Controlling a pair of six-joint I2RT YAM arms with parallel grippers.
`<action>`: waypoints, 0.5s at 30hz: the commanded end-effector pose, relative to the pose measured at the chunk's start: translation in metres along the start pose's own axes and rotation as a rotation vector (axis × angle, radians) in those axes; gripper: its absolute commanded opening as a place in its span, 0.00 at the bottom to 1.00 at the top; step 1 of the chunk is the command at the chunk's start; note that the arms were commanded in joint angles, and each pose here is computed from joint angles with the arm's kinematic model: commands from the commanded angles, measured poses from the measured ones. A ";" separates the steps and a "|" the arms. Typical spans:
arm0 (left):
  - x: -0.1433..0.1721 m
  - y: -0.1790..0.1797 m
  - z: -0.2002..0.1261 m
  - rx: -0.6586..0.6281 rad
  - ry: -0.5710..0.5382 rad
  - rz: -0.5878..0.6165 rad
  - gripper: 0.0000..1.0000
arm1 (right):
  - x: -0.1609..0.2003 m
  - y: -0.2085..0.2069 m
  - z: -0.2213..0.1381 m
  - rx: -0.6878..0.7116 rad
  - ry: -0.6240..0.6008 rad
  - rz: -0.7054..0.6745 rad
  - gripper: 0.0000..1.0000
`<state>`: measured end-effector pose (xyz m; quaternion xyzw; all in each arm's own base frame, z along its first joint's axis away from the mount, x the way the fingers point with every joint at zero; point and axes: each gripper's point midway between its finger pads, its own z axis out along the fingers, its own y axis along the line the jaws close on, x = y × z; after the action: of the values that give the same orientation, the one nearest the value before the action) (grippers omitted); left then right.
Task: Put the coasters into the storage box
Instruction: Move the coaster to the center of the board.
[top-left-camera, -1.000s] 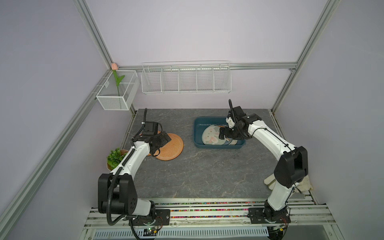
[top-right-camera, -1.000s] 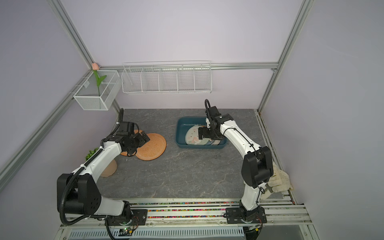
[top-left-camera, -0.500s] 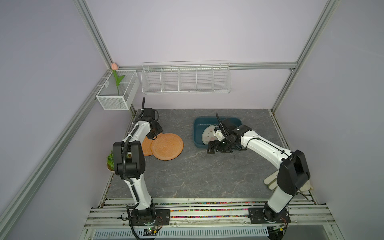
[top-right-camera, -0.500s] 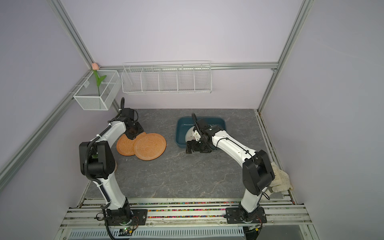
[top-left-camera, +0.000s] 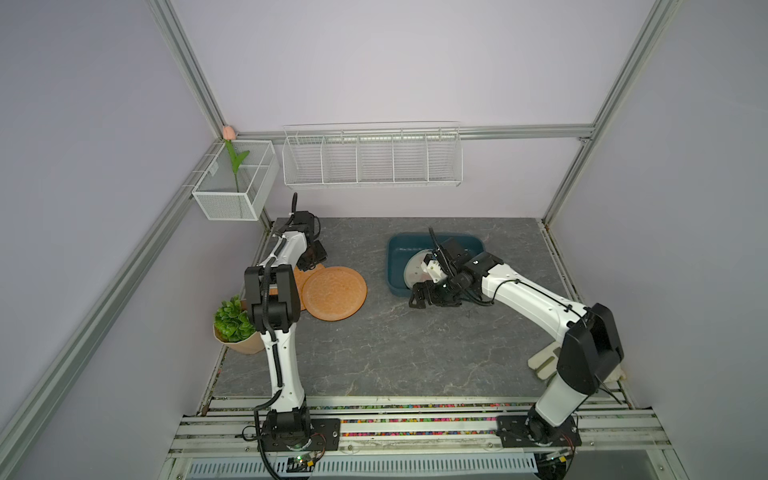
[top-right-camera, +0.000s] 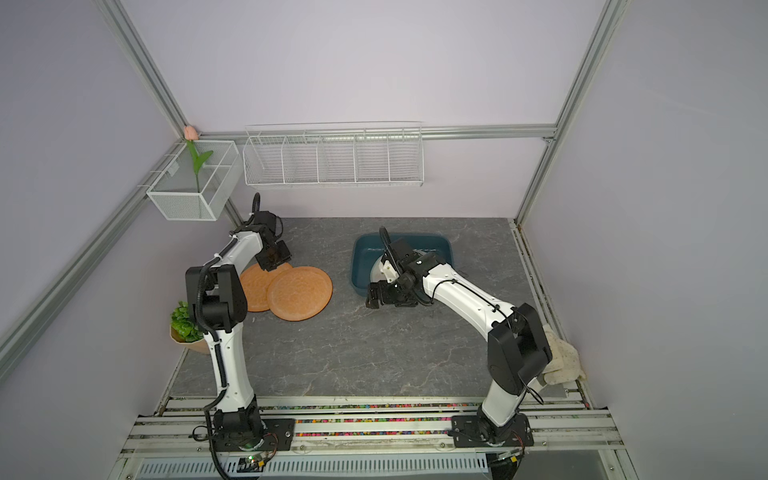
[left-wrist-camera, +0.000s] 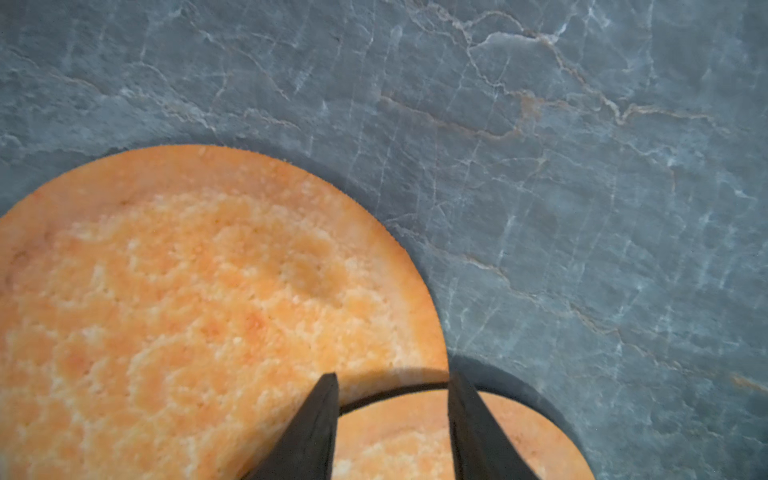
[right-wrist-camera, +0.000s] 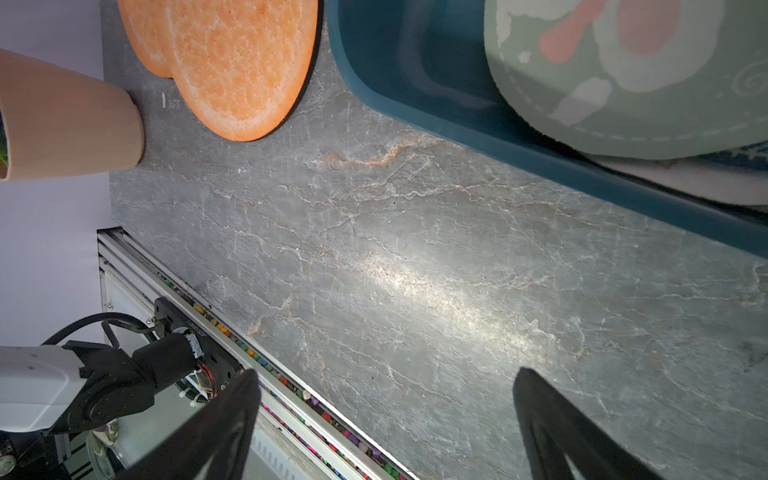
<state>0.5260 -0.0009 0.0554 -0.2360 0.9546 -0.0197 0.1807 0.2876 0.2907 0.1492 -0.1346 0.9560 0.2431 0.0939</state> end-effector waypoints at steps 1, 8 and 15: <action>0.011 0.008 0.005 -0.035 0.068 0.034 0.44 | 0.003 0.006 -0.004 -0.016 -0.008 0.001 0.96; 0.035 0.013 0.012 -0.029 0.134 0.046 0.44 | 0.000 0.008 -0.002 -0.015 -0.015 0.002 0.96; 0.063 0.013 0.011 0.001 0.199 0.065 0.44 | -0.005 0.010 -0.001 -0.018 -0.022 -0.002 0.96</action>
<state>0.5026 -0.0081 0.0323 -0.2185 0.9654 -0.0310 0.1390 0.2865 0.2936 0.1499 -0.1337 0.9556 0.2452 0.0944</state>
